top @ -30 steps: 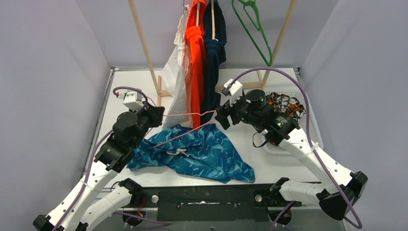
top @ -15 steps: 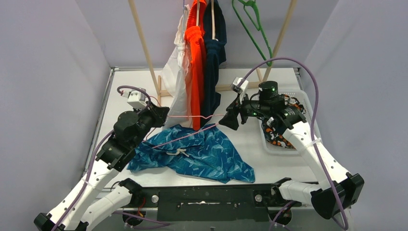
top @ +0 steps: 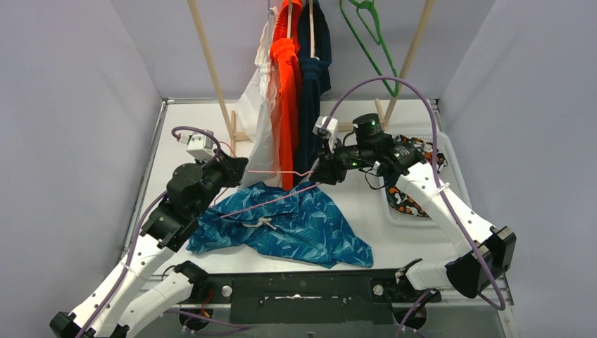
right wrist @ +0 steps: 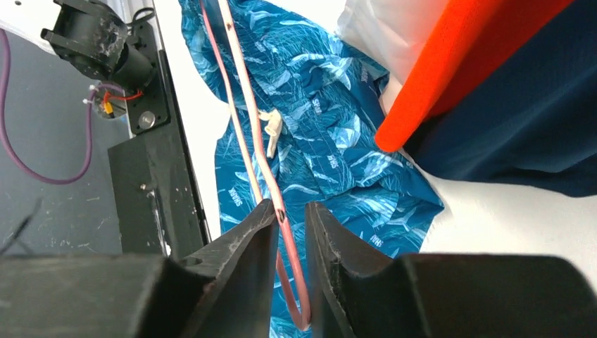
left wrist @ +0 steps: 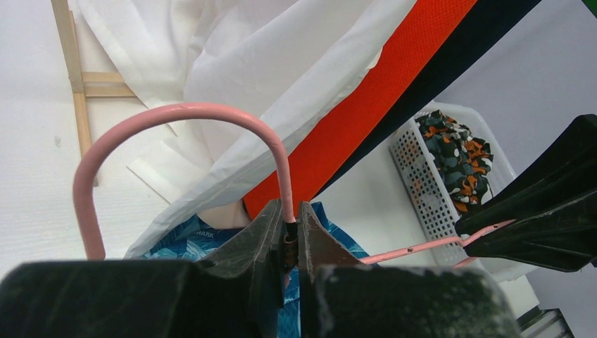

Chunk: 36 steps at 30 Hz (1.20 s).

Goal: Remove the shorts from the hanger

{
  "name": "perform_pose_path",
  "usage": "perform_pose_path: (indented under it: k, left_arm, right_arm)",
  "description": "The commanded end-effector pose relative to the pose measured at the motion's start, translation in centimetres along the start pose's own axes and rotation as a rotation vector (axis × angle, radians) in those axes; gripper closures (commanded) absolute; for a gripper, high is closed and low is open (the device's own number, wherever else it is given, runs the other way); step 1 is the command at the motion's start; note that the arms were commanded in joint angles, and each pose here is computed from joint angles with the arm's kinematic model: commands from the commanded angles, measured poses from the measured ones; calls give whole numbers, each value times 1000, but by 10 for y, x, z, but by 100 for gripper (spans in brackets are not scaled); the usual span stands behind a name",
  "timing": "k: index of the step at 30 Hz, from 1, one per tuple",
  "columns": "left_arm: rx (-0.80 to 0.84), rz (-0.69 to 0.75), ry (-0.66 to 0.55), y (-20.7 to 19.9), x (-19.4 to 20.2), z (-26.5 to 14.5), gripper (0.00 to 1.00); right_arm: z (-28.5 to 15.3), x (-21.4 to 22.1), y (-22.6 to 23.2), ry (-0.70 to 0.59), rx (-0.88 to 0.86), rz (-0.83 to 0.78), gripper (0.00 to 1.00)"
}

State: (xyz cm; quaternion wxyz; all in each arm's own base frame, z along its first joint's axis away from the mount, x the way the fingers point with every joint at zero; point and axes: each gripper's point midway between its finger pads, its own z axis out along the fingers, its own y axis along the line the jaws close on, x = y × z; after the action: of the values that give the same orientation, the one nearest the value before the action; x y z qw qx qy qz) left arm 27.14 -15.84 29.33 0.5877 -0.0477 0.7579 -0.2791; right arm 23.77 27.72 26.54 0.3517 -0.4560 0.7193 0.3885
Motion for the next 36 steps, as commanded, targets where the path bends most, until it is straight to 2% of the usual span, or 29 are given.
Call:
perform_pose_path:
  k: [1,2,4,8,10,12,15,18,26,33,36]
  left_arm:
    - [51,-7,-86,-13,-26,-6,100]
    - [52,-8,-91,-13,-26,-7,100]
    - [39,-13,-100,-9,-25,-8,100]
    - [78,-22,-99,-15,-23,-8,99]
    - [166,18,-75,-31,-22,-10,64]
    - [210,74,-46,-40,-21,-11,39]
    - [210,137,-32,-41,-27,-17,27]
    - [176,151,-60,-35,-35,-25,23]
    - [-21,6,-265,12,-57,-57,22]
    - [-128,39,-208,40,-30,-51,21]
    - [-118,56,-188,43,-18,-45,19]
  right_arm:
    - [-11,-11,1,-21,18,-52,81]
    - [-12,-9,1,-17,21,-56,84]
    - [-17,-10,-5,-14,71,-58,98]
    - [-36,-14,-6,-46,159,-57,100]
    - [-44,-16,5,-54,149,-76,100]
    - [-54,-15,8,-49,177,-85,100]
    - [-70,-10,13,-23,236,-61,100]
    - [-84,-8,20,-14,266,-52,100]
    - [-112,-2,39,-24,311,-47,100]
    - [-138,-5,53,-35,368,27,100]
    - [-154,2,50,-12,470,125,100]
